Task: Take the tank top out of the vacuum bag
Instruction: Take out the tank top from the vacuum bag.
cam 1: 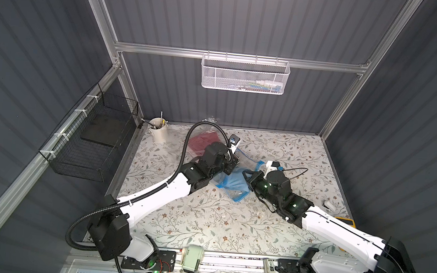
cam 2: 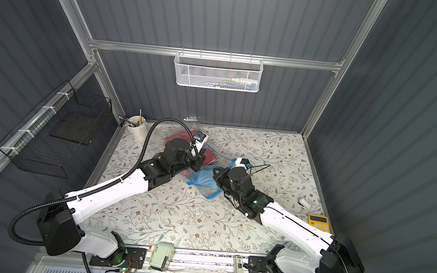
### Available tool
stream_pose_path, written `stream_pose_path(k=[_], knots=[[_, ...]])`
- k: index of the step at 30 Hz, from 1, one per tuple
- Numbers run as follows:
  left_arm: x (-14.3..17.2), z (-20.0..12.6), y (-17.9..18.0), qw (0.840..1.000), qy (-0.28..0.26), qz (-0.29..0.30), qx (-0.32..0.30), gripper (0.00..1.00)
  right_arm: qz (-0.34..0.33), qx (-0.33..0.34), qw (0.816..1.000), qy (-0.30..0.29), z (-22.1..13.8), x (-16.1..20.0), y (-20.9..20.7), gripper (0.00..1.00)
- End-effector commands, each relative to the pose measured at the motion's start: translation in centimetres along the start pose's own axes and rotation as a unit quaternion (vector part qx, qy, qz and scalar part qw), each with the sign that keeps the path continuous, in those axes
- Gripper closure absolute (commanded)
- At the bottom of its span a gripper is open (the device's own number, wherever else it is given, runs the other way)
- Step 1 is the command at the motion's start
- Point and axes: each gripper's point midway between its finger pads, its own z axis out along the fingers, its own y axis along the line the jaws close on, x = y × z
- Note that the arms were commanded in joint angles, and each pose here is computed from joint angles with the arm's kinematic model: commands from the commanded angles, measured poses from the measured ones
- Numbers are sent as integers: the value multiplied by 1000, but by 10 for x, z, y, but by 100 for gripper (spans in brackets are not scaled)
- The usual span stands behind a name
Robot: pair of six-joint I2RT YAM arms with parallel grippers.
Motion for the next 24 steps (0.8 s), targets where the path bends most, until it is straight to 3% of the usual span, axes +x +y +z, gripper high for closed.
stream_pose_path(k=[1, 24], knots=[[4, 5, -2, 1000, 6, 10, -2, 100, -18, 2, 1000, -21, -17, -12, 12, 100], [-1, 2, 8, 1000, 1, 6, -9, 100, -34, -21, 998, -58, -90, -44, 50, 100]])
